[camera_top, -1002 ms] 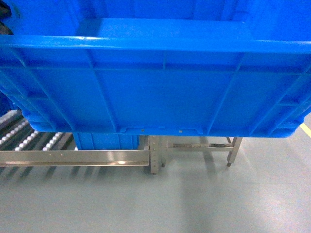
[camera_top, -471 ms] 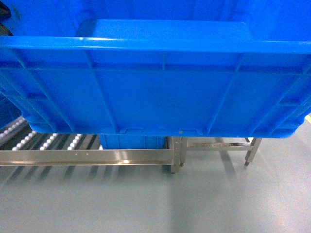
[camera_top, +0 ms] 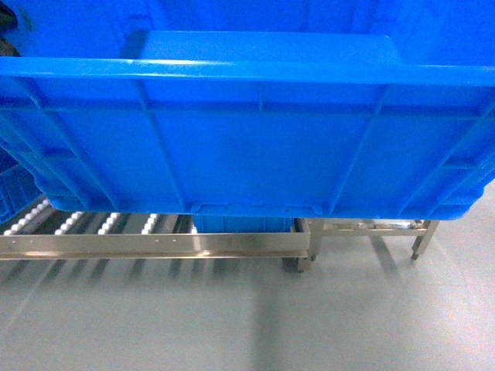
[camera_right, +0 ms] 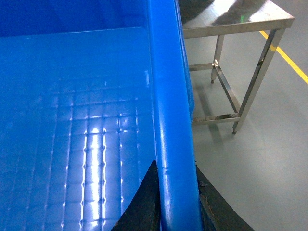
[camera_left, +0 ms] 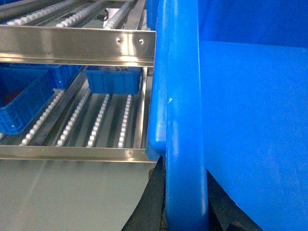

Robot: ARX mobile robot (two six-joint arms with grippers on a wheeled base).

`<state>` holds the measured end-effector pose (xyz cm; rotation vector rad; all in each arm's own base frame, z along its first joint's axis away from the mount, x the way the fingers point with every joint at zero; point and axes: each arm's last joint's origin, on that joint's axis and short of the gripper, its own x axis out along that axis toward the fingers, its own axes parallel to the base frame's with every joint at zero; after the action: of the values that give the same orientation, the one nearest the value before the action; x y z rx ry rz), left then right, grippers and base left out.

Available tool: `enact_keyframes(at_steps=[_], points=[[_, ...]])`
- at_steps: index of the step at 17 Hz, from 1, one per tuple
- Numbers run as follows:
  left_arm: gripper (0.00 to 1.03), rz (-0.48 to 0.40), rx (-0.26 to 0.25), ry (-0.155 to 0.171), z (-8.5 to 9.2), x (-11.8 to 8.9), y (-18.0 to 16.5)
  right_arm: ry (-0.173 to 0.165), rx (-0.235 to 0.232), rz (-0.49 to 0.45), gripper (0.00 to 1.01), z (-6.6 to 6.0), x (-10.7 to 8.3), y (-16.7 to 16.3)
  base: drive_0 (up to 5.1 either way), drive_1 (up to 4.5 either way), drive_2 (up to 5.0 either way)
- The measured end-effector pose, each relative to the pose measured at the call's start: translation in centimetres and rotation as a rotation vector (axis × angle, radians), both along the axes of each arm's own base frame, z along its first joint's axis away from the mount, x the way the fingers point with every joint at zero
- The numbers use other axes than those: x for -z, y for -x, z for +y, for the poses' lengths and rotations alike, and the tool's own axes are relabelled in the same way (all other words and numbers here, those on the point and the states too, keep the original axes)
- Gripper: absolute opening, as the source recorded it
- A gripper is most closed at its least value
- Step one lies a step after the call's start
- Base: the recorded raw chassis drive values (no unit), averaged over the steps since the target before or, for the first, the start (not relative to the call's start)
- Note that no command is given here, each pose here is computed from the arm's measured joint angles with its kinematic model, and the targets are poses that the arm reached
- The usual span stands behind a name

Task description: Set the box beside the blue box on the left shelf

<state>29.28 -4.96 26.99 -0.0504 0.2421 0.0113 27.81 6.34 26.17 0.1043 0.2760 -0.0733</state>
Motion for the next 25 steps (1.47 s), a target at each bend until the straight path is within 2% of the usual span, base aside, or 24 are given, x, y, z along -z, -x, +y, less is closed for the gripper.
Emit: enact_keyframes(at_steps=[25], points=[[0.08,0.0,0.001,0.0,0.0,0.0,0.0,0.0,0.0,0.001,0.1,0.01,0.02,0.01,-5.0,2.31,2.5]])
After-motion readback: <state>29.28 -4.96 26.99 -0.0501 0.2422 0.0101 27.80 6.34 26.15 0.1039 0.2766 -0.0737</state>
